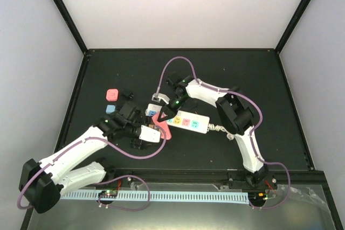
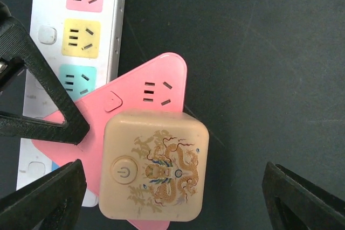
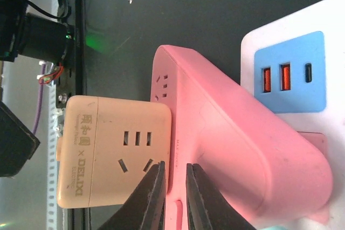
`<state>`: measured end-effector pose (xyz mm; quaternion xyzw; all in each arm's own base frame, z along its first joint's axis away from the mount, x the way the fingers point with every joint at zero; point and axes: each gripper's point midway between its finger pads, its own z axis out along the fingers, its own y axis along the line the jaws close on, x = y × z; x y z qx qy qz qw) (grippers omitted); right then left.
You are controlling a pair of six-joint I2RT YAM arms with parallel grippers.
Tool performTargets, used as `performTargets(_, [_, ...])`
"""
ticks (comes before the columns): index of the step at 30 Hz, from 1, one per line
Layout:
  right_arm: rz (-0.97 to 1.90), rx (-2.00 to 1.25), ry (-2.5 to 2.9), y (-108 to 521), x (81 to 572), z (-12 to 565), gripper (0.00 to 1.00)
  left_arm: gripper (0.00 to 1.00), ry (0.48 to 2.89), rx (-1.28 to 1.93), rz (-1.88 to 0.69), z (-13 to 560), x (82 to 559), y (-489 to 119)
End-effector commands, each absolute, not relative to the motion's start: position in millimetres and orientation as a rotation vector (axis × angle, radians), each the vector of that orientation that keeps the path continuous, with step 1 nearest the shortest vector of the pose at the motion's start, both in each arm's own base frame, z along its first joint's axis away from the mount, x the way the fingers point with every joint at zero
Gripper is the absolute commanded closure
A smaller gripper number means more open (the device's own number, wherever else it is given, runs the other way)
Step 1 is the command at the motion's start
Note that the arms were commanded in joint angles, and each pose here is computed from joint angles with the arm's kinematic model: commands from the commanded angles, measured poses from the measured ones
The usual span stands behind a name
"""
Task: Pull the plug off the socket
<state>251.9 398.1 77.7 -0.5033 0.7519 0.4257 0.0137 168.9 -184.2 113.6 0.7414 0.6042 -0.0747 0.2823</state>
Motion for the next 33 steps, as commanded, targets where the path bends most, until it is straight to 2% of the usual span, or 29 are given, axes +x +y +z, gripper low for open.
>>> performTargets(1, [1.398, -1.529, 2.325, 395.1, 263.6, 82.5, 0.84, 0.07, 1.557, 1.969, -0.132, 129.9, 184.6, -193.2])
performTargets(7, [1.483, -1.478, 2.357, 391.1, 268.8, 75.0, 0.84, 0.06, 1.612, 1.967, -0.044, 136.4, 209.4, -196.0])
performTargets(12, [1.543, -1.421, 2.395, 386.4, 274.7, 67.2, 0.84, 0.10, 1.719, 2.056, -0.039, 126.2, 213.7, -192.1])
performTargets(26, [1.459, -1.353, 2.511, 374.3, 288.9, 36.1, 0.84, 0.07, 1.665, 2.129, -0.026, 122.5, 218.7, -195.7])
performTargets(33, [1.411, -1.325, 2.547, 365.7, 297.4, 27.5, 0.84, 0.07, 1.595, 2.093, -0.072, 156.7, 209.8, -200.7])
